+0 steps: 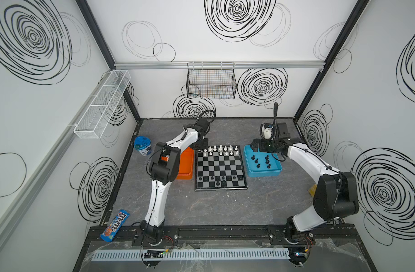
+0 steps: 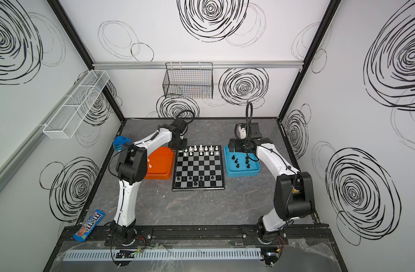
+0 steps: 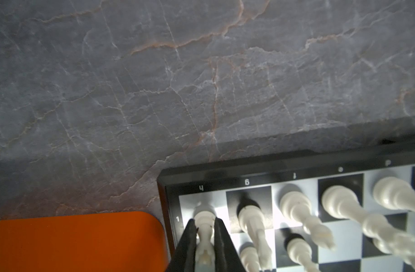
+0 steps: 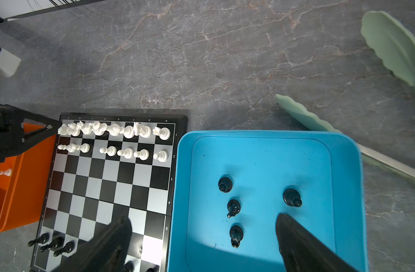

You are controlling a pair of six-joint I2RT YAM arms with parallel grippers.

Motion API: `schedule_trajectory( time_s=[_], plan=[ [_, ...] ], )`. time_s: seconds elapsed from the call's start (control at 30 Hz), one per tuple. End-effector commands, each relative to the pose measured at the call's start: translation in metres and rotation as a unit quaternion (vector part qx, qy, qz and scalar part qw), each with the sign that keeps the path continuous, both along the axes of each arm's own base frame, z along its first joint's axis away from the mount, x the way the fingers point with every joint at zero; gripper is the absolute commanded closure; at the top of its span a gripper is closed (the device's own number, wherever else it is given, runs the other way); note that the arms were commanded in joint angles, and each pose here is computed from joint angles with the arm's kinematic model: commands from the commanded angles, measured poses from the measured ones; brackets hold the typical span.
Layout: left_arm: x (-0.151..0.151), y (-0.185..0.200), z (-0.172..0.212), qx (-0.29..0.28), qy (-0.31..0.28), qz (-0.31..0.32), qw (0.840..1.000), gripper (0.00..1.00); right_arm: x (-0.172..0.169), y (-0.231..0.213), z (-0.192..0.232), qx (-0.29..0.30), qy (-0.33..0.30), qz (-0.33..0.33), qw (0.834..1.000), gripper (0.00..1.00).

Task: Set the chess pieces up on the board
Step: 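Lower the white piece onto the board's farthest-row corner square with the left gripper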

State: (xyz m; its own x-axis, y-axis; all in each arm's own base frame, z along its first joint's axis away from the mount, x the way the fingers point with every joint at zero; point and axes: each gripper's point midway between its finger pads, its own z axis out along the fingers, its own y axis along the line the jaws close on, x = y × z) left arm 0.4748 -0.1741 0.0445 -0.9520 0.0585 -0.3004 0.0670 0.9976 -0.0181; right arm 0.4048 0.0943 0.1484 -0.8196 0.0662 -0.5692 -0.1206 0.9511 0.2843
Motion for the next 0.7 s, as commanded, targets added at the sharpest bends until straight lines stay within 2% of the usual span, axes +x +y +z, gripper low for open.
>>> schedule_trajectory(
  time_s=[0.0,0.67],
  plan=[
    [-0.0003,-0.0028,-0.0064,0.004,0.005,-0.006,1.000,0.81,0.0011,-0.0015,0.0019,0.000,-0.008,0.000,1.000,0.00],
    [0.0020,-0.0007,-0.0023,0.011,-0.004,-0.002,1.000,0.84,0.0014,-0.0017,0.0011,0.001,-0.008,0.001,1.000,0.00]
  ],
)
